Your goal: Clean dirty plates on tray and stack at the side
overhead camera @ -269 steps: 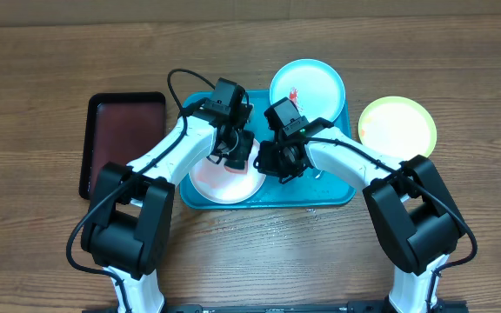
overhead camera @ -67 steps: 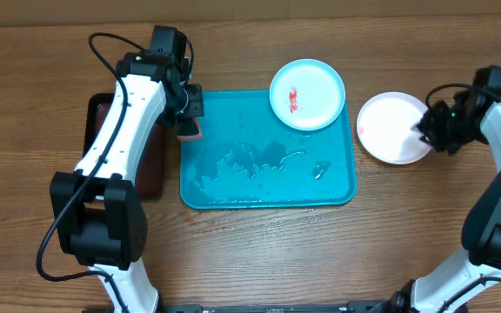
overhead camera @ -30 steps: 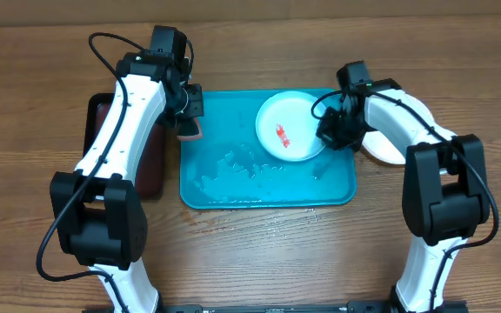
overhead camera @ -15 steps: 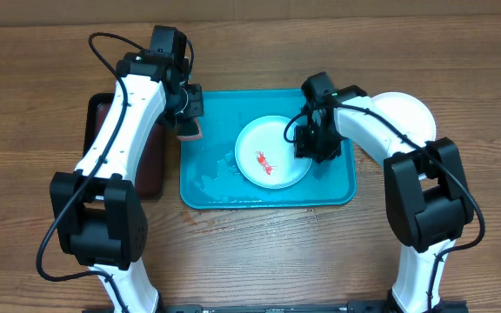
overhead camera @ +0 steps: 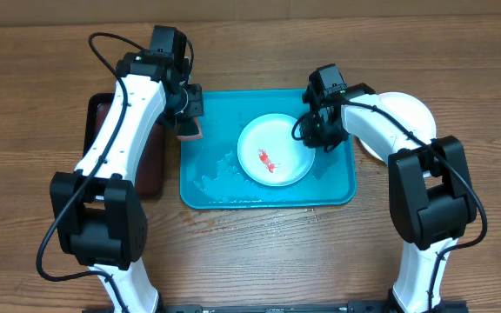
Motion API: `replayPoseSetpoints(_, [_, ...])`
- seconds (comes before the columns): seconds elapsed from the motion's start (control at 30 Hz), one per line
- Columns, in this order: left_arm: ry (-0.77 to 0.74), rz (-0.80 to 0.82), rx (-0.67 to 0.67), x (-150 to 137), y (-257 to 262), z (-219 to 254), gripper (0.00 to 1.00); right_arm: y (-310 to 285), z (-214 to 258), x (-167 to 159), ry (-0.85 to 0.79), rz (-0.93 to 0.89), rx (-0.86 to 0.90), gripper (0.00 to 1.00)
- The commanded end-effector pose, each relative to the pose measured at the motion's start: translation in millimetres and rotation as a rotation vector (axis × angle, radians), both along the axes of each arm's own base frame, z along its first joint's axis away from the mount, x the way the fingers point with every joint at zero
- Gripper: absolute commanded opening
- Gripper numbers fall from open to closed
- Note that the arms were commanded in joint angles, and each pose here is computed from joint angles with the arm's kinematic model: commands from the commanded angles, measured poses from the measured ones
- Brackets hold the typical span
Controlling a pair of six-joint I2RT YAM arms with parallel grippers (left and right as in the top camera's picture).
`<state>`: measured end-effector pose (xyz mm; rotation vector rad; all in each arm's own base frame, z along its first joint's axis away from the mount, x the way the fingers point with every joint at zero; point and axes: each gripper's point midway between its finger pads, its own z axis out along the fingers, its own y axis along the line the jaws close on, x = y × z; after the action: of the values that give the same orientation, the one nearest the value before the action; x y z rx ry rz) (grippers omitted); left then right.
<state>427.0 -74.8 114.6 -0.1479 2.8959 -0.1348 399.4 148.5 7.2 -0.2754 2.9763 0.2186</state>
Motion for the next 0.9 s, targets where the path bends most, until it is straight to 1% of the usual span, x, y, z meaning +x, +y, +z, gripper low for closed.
replayPoseSetpoints(0.0, [0.0, 0.012, -0.006, 0, -4, -2, 0.04, -3, -5, -12, 0.046, 0.013, -0.015, 0.19])
replayPoseSetpoints(0.2, [-0.005, 0.011, -0.011, 1, -4, -1, 0.04, 4, -4, -15, 0.078, -0.066, 0.033, 0.08])
replayPoseSetpoints(0.33, [-0.003, 0.011, -0.01, 0, -4, -1, 0.04, 14, -2, -13, 0.078, -0.075, 0.092, 0.07])
replayPoseSetpoints(0.4, [-0.003, 0.01, -0.01, 0, -4, -1, 0.04, 15, -1, -11, 0.073, -0.082, 0.095, 0.09])
replayPoseSetpoints(0.47, [-0.003, 0.009, -0.011, 0, -5, -1, 0.04, 15, -1, -9, 0.066, -0.085, 0.098, 0.17])
replayPoseSetpoints(0.57, [-0.003, 0.001, -0.011, 0, -9, -1, 0.04, 16, -1, -4, 0.042, -0.084, 0.098, 0.2])
replayPoseSetpoints(0.67, [-0.004, -0.008, -0.01, -1, -12, -1, 0.04, 15, 0, 3, 0.012, -0.085, 0.093, 0.21])
replayPoseSetpoints(0.73, [-0.004, -0.011, -0.01, -1, -14, -1, 0.04, 15, 1, 6, 0.0, -0.086, 0.091, 0.17])
replayPoseSetpoints(0.83, [-0.004, -0.015, -0.01, -1, -15, -1, 0.05, 15, 1, 6, 0.0, -0.087, 0.091, 0.04])
replayPoseSetpoints(0.87, [-0.003, -0.015, -0.011, -2, -15, -1, 0.04, 15, 0, 6, 0.001, -0.087, 0.091, 0.04])
